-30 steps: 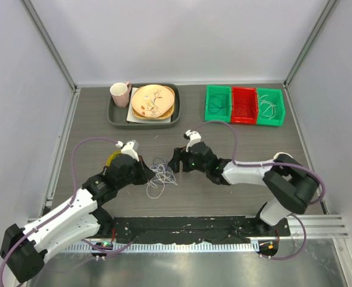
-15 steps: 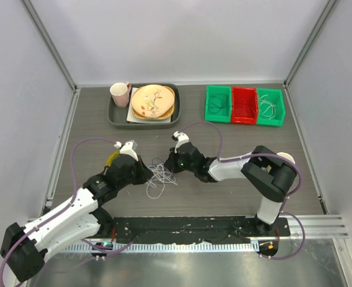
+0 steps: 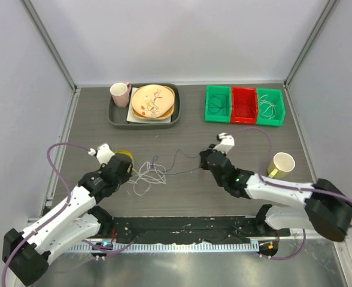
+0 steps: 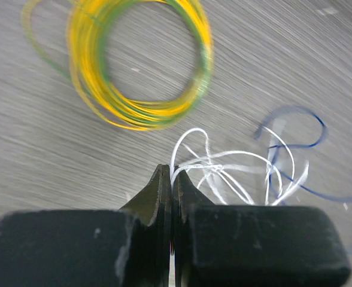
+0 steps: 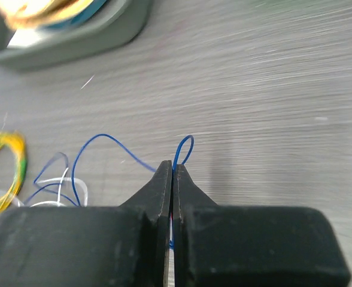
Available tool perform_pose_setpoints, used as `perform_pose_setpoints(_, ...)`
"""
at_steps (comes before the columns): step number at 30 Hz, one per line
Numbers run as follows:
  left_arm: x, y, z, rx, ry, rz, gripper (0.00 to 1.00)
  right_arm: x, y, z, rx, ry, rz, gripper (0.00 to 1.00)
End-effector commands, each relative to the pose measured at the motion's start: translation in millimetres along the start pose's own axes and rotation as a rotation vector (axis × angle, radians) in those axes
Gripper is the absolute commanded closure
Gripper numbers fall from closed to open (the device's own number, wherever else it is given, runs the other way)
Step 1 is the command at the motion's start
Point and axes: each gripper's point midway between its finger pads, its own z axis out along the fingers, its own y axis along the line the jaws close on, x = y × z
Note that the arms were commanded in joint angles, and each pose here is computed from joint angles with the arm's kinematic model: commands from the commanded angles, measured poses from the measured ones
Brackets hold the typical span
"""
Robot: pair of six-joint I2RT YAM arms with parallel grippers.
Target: Untangle the cables
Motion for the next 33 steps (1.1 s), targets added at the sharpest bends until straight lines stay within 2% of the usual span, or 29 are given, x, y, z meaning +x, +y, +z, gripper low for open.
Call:
perform_pose_setpoints(1,-23,42,6,-0.215,-0.05,-0.079,1.0,-41,-89,-36,0.335,-0.237,0.06,0.99)
perform_pose_setpoints(4,-26,62,11,-0.307,-0.027,-0.12,1.0,-53,-122,-64,0.404,-0.308,0.118,0.99)
perform_pose_setpoints(7,-28,70,12,-0.338,-0.019,-0.136,1.0,-63,-136,-82,0.392,-0.361,0.172,0.99)
perform_pose_setpoints(15,-40,61,3,-0.285,-0.039,-0.17,1.0,-69,-144,-100,0.357,-0.389,0.199,0.99)
perform_pose_setpoints(19,-43,28,0,-0.109,-0.003,-0.137,1.0,-69,-141,-99,0.354,-0.372,0.177,0.99)
perform_pose_setpoints(20,-41,4,-1,0.011,0.036,-0.14,1.0,-70,-139,-97,0.359,-0.365,0.168,0.99)
perform_pose_setpoints(24,-35,-51,-12,0.309,0.111,-0.084,1.0,-76,-131,-93,0.366,-0.345,0.128,0.99)
perform_pose_setpoints(33,-14,-113,-34,0.549,0.186,0.039,1.0,-142,-79,-81,0.341,-0.373,0.034,0.99)
